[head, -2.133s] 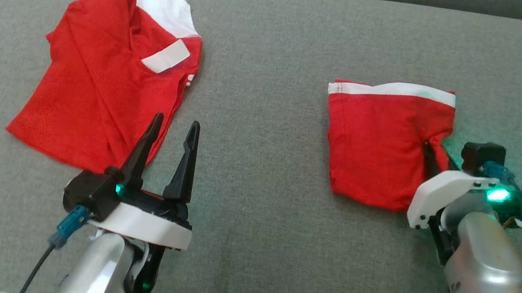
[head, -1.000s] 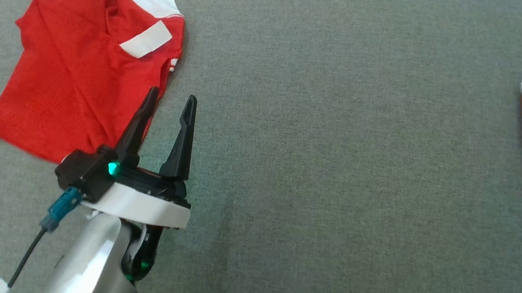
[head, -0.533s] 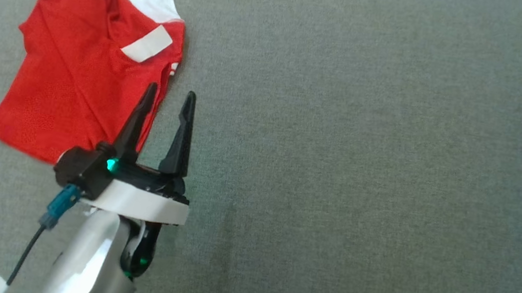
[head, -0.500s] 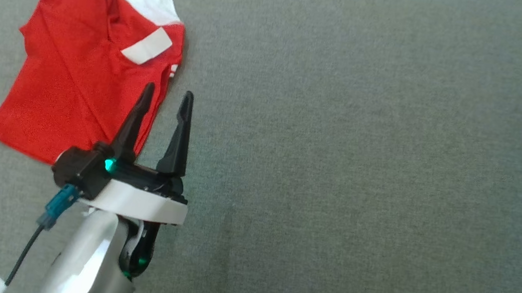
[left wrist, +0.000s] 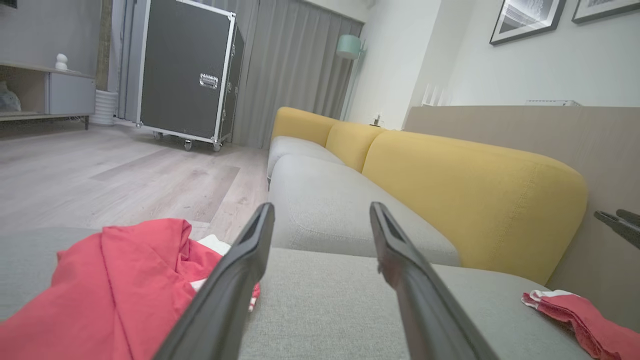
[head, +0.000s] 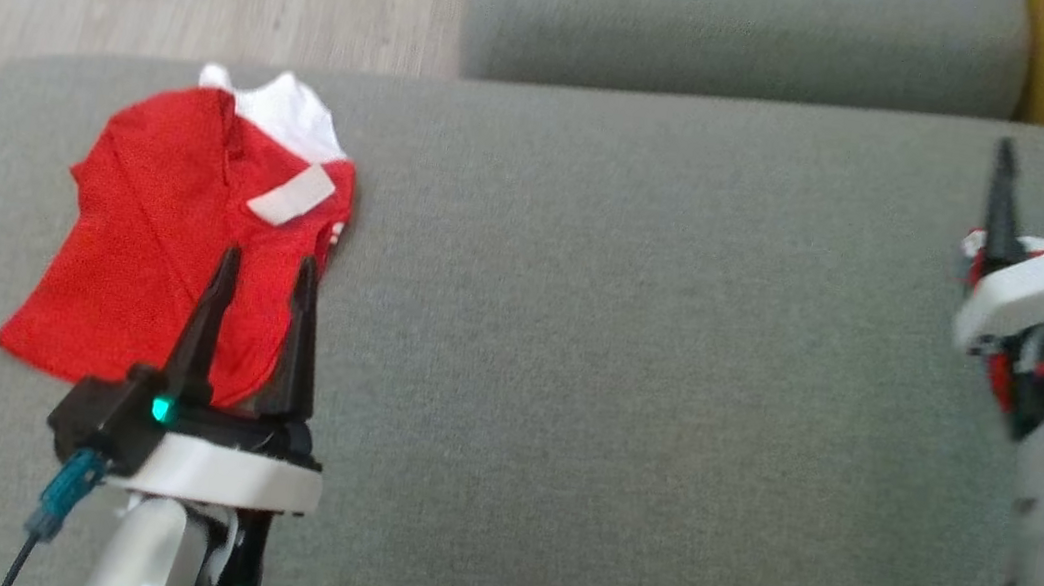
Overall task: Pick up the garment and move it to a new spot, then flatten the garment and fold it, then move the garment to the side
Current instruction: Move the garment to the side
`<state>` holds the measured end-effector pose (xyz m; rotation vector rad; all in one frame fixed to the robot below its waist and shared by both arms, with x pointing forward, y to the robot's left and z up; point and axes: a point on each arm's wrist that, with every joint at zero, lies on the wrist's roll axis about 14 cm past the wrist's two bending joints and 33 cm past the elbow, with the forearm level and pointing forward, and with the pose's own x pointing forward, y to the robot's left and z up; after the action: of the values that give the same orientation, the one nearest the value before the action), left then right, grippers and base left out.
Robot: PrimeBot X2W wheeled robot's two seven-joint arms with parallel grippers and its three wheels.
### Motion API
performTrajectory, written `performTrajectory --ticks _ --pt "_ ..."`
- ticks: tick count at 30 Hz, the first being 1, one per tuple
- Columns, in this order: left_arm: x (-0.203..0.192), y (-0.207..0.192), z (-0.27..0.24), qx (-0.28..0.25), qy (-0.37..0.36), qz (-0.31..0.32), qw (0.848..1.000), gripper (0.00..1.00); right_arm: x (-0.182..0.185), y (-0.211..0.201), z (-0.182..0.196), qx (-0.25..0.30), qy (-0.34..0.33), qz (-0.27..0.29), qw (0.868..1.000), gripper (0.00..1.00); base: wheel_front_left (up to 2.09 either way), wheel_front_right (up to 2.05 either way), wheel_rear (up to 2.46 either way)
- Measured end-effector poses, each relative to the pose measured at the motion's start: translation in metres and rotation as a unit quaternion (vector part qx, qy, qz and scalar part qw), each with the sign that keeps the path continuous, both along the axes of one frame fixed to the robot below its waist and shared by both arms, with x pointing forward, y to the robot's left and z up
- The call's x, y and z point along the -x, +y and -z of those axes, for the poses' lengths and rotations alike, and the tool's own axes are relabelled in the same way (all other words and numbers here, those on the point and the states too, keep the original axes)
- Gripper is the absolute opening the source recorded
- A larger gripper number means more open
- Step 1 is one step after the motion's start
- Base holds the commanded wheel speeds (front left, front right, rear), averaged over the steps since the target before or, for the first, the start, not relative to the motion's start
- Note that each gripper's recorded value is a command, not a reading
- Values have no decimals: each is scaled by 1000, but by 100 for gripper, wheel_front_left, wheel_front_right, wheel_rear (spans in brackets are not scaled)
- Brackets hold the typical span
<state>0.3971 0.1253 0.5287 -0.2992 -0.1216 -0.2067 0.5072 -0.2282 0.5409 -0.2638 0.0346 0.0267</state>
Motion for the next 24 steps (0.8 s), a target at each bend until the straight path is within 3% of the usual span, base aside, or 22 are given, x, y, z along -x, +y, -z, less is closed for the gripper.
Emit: performTrajectory --ticks 5,9,18,24 --pt "14 4 -11 2 -16 -6 1000 100 24 47 -31 -72 -69 -37 994 100 0 0 0" --pt "20 6 -8 -4 -14 -10 1000 100 45 58 -38 -102 -100 -49 989 100 0 0 0" --pt "27 8 5 -6 5 -12 1000 100 109 73 45 -163 -15 -54 985 100 0 0 0" --pt "29 7 14 -7 19 -13 1000 100 132 71 66 -165 9 -48 985 100 0 0 0"
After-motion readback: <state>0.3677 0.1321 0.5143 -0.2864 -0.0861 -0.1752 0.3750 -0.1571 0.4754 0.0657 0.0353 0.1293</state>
